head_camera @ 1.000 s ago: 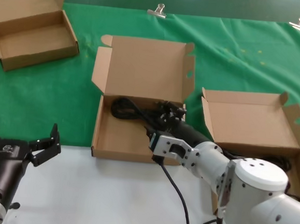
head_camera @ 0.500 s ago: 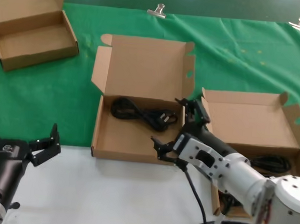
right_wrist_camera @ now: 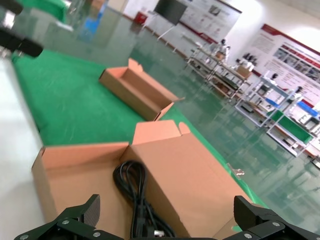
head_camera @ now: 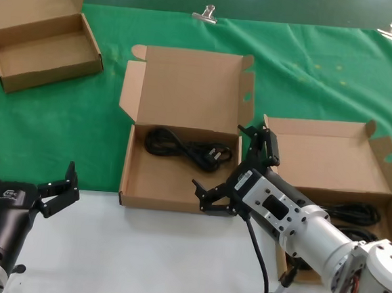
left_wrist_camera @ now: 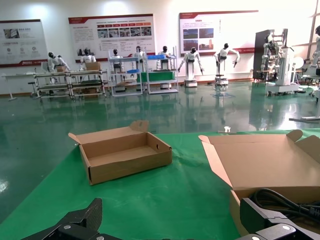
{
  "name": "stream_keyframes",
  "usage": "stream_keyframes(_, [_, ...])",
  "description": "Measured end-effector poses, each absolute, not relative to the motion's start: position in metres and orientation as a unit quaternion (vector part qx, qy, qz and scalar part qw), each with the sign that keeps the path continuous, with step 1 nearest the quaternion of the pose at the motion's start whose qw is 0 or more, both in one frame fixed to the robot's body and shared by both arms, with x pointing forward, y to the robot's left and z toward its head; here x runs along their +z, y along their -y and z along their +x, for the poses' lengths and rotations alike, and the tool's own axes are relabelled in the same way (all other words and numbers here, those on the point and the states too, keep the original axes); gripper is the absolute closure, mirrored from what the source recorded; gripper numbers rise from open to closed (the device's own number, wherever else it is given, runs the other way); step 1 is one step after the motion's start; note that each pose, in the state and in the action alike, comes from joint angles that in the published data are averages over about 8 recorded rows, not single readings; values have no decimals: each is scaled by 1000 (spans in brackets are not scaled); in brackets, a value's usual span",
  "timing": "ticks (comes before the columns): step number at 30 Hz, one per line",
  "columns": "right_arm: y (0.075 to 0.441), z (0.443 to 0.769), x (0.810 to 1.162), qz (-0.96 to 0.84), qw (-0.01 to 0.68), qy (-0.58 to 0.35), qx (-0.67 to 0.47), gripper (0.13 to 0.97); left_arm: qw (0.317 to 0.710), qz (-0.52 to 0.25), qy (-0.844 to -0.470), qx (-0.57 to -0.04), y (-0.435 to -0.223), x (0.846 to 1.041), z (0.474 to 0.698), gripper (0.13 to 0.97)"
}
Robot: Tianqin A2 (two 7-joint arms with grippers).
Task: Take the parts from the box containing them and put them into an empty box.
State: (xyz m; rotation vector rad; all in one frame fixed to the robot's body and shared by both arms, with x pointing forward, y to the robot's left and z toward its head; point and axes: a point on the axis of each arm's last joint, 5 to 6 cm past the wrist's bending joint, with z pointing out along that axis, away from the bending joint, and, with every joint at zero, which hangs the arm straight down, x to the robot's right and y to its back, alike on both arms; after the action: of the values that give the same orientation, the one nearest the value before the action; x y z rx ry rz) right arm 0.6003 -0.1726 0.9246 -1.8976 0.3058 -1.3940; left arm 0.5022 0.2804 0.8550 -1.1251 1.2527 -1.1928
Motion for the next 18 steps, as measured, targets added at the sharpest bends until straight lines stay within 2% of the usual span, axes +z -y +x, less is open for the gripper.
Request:
stream_keyframes(11, [172, 593, 923, -703, 431, -171, -539, 130, 513, -468, -521, -496, -280, 855, 502, 132])
stream_keyframes(18, [175, 588, 920, -677, 461, -206, -535, 130, 513, -468, -521, -496, -280, 855, 502, 132])
